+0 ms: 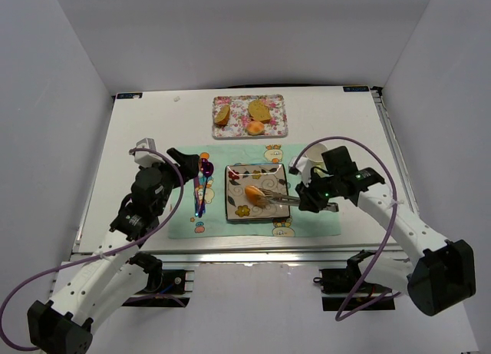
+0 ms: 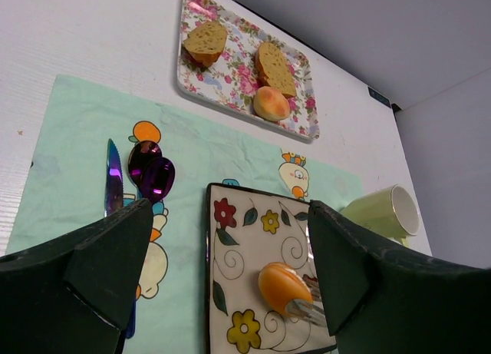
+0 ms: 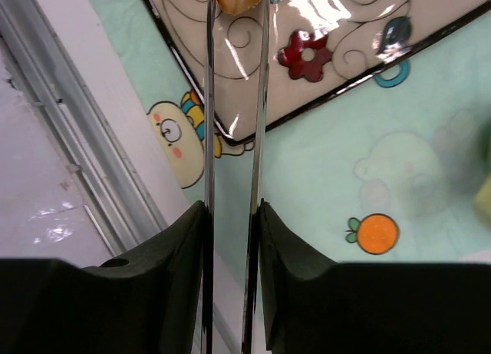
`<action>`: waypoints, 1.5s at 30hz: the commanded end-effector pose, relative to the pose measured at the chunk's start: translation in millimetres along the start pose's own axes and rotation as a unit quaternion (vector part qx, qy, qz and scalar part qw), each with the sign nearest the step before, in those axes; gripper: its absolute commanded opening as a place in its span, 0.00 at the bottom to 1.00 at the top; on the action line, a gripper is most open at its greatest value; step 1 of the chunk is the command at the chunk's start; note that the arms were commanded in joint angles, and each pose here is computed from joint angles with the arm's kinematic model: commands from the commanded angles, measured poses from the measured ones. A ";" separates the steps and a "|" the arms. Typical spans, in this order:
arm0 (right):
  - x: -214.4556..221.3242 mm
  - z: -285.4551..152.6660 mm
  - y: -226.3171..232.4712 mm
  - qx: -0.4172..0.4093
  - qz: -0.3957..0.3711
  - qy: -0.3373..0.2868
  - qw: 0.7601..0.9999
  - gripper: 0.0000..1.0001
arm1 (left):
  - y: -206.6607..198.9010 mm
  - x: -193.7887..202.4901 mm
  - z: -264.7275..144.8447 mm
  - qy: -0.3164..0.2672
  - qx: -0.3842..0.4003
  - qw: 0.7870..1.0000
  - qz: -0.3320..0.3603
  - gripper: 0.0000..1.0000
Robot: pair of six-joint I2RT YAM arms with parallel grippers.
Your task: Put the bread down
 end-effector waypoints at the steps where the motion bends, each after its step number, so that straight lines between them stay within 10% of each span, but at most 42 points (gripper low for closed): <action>1: -7.6 -6.7 -9.5 0.038 -0.056 -0.014 0.998 0.31 | -4.5 -0.8 0.0 0.000 0.020 1.000 0.000 0.91; 10: -23.0 -21.0 -8.5 0.041 -0.089 -0.047 0.994 0.63 | -6.2 -0.9 0.9 -0.001 0.027 1.000 -0.003 0.91; 15: -50.1 -45.1 -8.4 0.071 -0.110 -0.103 0.986 0.60 | -7.6 -1.8 0.4 -0.001 0.030 1.000 -0.002 0.91; 21: -79.1 -69.6 -20.9 0.114 -0.085 -0.151 0.978 0.29 | -10.7 -1.4 4.2 0.004 0.037 0.999 0.004 0.91; 31: -10.0 -21.9 -18.5 0.083 -0.090 -0.030 0.992 0.48 | -10.1 1.1 7.4 0.009 0.036 0.999 0.008 0.91; 45: 25.9 47.5 -33.5 0.042 0.018 0.008 0.999 0.46 | -3.9 10.4 9.0 0.019 0.036 0.999 -0.010 0.89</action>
Point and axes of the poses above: each gripper's point midway between its finger pads, its own z axis out along the fingers, its own y axis along the line the jaws close on, x = y × z, the point moved 9 cm from there along -z, back along the fingers, and after that the axes turned 10 degrees about -z, right-handed, at the moved point
